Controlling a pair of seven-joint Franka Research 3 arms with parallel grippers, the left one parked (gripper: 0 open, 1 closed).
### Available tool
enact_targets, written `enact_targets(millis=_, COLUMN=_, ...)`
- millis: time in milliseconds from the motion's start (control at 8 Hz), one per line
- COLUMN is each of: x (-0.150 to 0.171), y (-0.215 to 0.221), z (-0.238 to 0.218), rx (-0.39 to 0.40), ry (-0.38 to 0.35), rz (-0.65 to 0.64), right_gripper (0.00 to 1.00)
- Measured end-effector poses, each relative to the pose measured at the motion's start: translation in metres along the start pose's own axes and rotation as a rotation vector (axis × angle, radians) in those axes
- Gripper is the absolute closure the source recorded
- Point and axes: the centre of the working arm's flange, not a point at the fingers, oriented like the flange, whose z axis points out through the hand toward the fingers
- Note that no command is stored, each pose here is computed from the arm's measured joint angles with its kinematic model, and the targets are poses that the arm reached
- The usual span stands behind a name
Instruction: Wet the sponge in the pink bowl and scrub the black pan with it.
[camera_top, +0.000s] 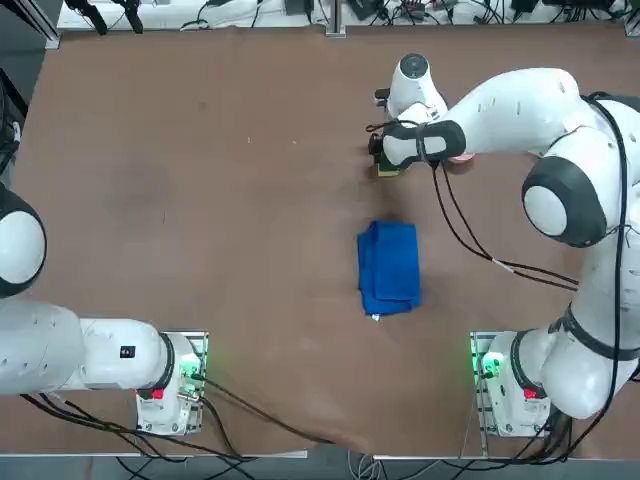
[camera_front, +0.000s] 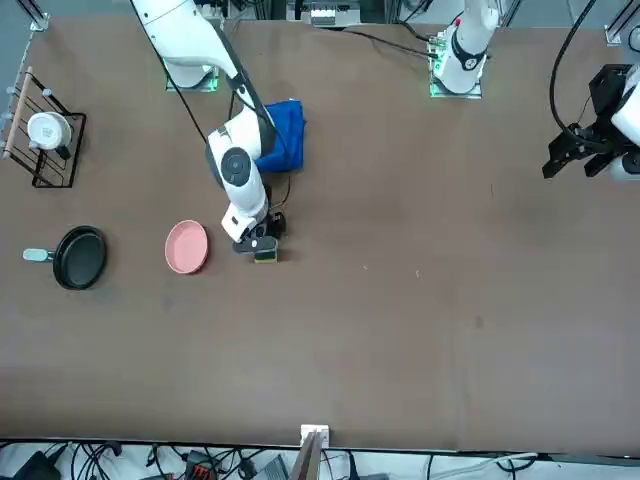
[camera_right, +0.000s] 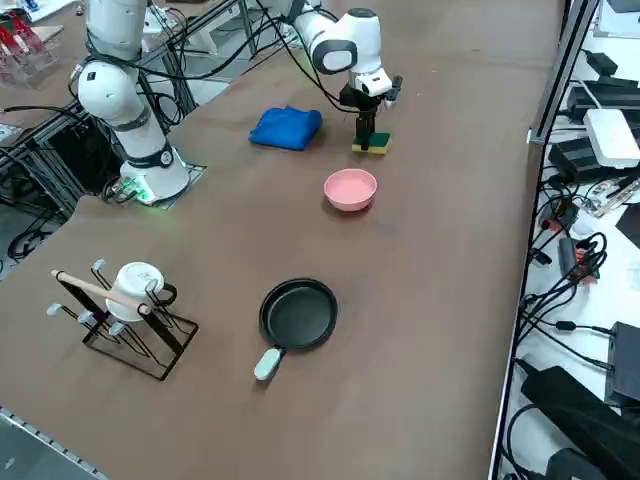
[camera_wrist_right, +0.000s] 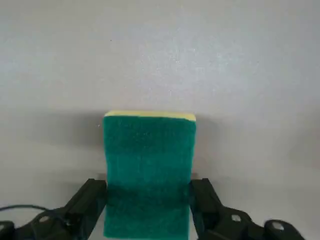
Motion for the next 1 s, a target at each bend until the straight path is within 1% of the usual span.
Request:
enact_targets(millis=375, x=-0.0010, y=0.0002, z=0.0085, rx=-0.005, ry=-0.008, rz=-0.001, right_gripper=0.01)
enact_targets(millis=625, x=-0.0001, y=-0.0005, z=0.0119, rx=-0.006, ry=-0.009, rz=-0.001, right_gripper=0.07)
enact_targets(millis=750, x=0.0002, y=-0.0007, z=0.0116, rx=-0.005, ry=-0.008, rz=-0.002, right_gripper=0.13)
enact_targets(millis=1000, x=0.0020, y=-0.0010, z=0.0092, rx=-0.003, ry=-0.003, rz=-0.001, right_gripper=0.48)
